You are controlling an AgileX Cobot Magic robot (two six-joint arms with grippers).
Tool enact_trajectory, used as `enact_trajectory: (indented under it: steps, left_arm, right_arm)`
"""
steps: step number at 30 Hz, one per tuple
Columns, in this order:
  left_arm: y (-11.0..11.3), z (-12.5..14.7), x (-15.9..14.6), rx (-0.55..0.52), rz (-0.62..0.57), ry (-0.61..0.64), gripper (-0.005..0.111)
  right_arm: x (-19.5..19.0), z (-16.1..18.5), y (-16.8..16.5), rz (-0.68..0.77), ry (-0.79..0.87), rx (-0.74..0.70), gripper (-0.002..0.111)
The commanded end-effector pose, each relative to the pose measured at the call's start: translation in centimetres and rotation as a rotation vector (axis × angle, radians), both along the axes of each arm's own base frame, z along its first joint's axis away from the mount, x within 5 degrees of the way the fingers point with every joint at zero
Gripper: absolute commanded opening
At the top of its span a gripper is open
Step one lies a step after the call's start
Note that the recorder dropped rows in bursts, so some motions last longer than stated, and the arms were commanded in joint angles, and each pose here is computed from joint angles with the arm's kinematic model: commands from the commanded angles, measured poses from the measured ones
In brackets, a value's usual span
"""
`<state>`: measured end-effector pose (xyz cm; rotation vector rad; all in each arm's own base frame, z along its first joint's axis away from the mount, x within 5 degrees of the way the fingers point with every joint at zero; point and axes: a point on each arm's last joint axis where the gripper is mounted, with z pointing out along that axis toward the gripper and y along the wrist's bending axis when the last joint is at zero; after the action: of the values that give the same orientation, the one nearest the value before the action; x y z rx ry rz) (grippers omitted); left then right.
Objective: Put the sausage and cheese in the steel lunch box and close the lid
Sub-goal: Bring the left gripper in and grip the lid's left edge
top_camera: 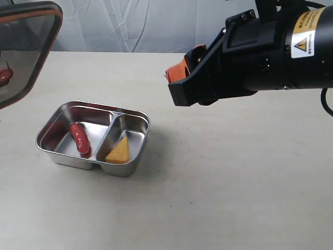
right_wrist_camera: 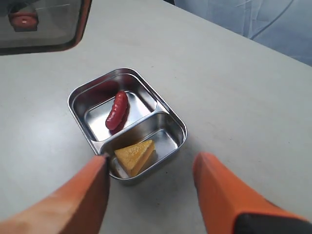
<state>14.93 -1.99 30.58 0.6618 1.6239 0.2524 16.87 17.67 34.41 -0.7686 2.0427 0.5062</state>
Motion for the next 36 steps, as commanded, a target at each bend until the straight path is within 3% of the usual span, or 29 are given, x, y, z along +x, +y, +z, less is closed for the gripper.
enact_trajectory:
  steps: [1,7,10,13,18,22,27,30,32,36]
  left_arm:
    - [0.0,0.0,0.5,0.27,-0.05,-0.046,0.0]
    - [-1.4,-0.1,0.2,0.404,-0.198,-0.091,0.0]
    - [-1.9,-0.1,0.4,0.616,-0.207,-0.153,0.0]
    - [-2.9,-0.9,1.3,0.731,-0.227,-0.139,0.0]
    - [-4.0,-2.0,2.5,0.819,-0.138,-0.082,0.0]
    - [-6.8,-2.9,2.4,0.871,-0.163,-0.087,0.0]
    - [-8.9,-4.2,2.4,0.925,0.003,-0.072,0.0]
    - [-10.7,-5.4,2.1,0.878,0.013,-0.062,0.0]
    - [-11.5,-6.5,2.2,0.801,0.107,-0.054,0.0]
    - [-13.7,-9.9,2.2,0.997,0.073,-0.037,0.0]
  right_arm:
    - [0.0,0.2,-0.2,-0.005,-0.013,0.006,0.053]
    - [0.0,0.3,-0.2,-0.005,-0.018,0.004,0.053]
    - [0.1,0.3,-0.2,-0.004,-0.024,0.011,0.053]
    - [0.1,0.4,-0.2,-0.004,-0.025,0.013,0.053]
    - [0.1,0.3,-0.3,-0.003,-0.034,-0.006,0.053]
    - [0.1,0.3,-0.3,-0.002,-0.043,-0.014,0.053]
    - [0.1,0.2,-0.4,-0.001,-0.044,-0.028,0.053]
    - [0.1,0.2,-0.4,-0.001,-0.043,-0.038,0.053]
    - [0.1,0.0,-0.5,-0.002,-0.036,-0.066,0.053]
    - [0.1,0.0,-0.6,-0.002,-0.034,-0.07,0.053]
